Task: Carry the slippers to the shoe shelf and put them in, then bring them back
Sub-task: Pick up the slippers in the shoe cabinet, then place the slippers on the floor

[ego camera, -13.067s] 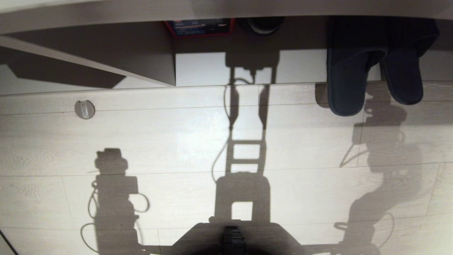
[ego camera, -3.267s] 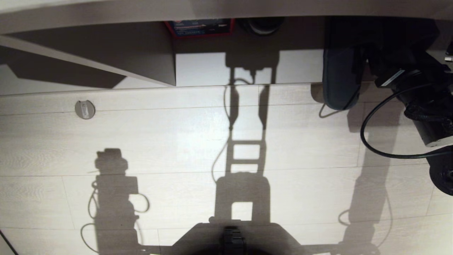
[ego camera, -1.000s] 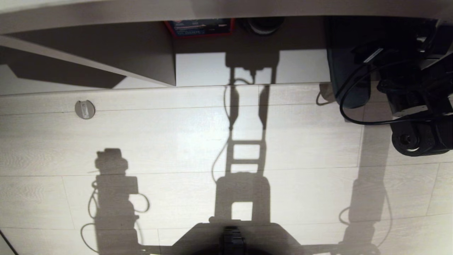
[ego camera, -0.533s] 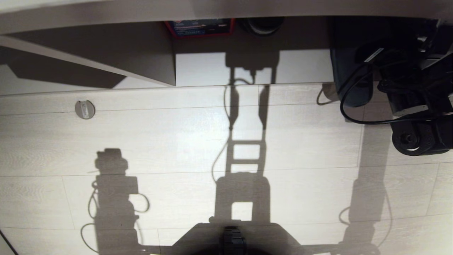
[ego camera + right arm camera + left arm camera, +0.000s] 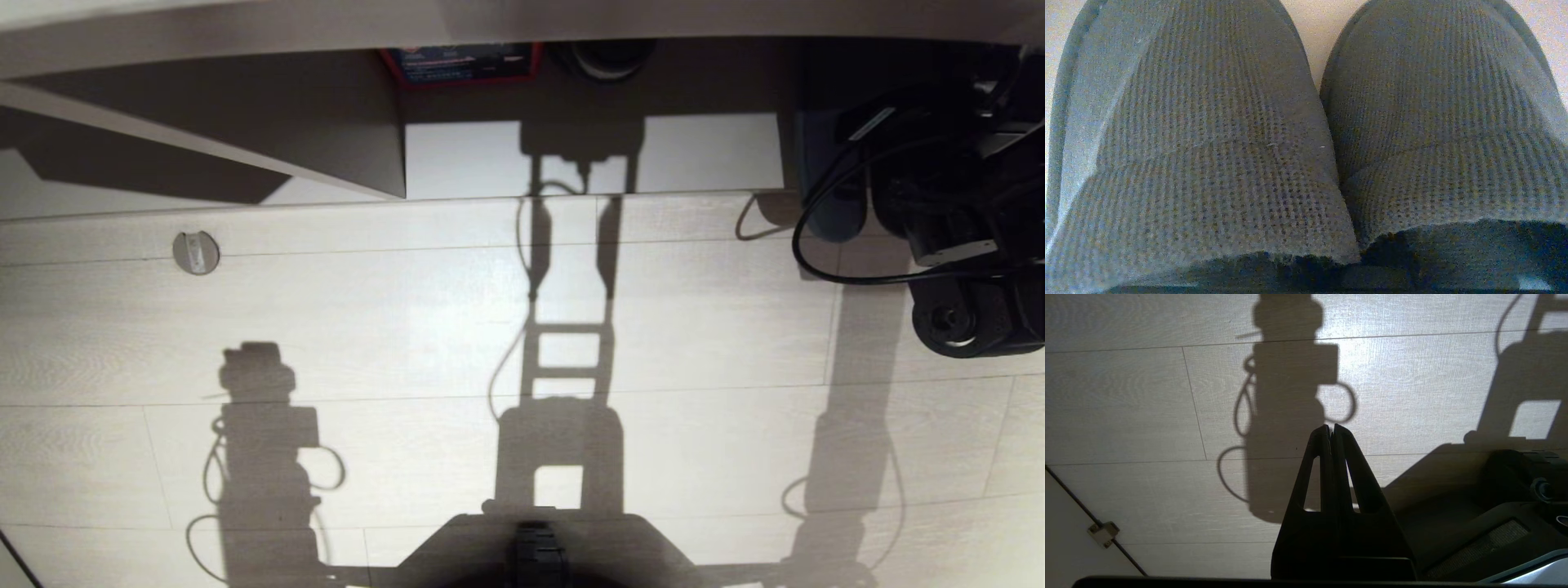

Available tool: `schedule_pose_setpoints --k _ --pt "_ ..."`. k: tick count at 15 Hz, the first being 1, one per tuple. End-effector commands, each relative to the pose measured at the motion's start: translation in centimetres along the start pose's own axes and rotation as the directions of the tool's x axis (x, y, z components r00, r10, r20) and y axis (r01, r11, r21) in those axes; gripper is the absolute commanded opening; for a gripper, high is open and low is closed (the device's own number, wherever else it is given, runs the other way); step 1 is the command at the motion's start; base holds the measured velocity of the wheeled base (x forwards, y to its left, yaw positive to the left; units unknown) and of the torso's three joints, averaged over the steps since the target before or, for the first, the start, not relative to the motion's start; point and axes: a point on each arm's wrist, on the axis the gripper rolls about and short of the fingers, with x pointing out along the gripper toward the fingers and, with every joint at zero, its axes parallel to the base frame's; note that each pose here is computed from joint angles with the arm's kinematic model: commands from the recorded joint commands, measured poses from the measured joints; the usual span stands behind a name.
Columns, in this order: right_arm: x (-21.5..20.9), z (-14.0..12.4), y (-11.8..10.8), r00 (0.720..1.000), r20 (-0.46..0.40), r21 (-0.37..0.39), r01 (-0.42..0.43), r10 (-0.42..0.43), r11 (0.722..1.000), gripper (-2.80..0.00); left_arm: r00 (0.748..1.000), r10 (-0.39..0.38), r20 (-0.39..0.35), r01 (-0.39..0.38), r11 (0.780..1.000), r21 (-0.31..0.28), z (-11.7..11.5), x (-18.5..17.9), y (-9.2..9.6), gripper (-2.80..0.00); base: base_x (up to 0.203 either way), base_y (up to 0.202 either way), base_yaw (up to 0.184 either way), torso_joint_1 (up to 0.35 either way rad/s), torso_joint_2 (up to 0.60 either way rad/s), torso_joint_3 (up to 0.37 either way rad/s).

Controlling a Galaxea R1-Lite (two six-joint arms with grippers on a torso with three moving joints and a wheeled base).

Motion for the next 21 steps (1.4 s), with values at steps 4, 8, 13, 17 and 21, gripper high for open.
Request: schedule_pose_setpoints --k 4,8,13,17,21 --pt "-0.1 2.1 -0.3 0.999 0.039 0.003 0.006 -0.006 1.000 -2.80 1.000 0.001 0.001 -0.001 1.000 0.000 0.0 0.0 0.0 -2.80 0.000 0.000 0.000 0.000 0.00 0.000" --pt "-1.2 4.4 -0.5 0.999 0.044 0.021 0.010 -0.011 1.000 -2.80 1.000 0.001 0.001 -0.001 1.000 0.000 0.0 0.0 0.0 -2.80 0.000 0.000 0.000 0.000 0.00 0.000" --pt "-4.6 4.9 -0.6 0.998 -0.057 0.018 0.010 -0.009 1.000 -2.80 1.000 0.001 0.001 -0.001 1.000 0.000 0.0 0.0 0.0 -2.80 0.000 0.000 0.000 0.000 0.00 0.000" --pt "-7.5 6.4 -0.5 0.994 -0.113 0.018 0.004 -0.002 1.000 -2.80 1.000 0.001 0.001 -0.001 1.000 0.000 0.0 0.0 0.0 -2.80 0.000 0.000 0.000 0.000 0.00 0.000" --pt "-10.6 8.4 -0.6 0.987 -0.161 0.017 0.006 -0.003 1.000 -2.80 1.000 0.001 0.001 -0.001 1.000 0.000 0.0 0.0 0.0 -2.80 0.000 0.000 0.000 0.000 0.00 0.000"
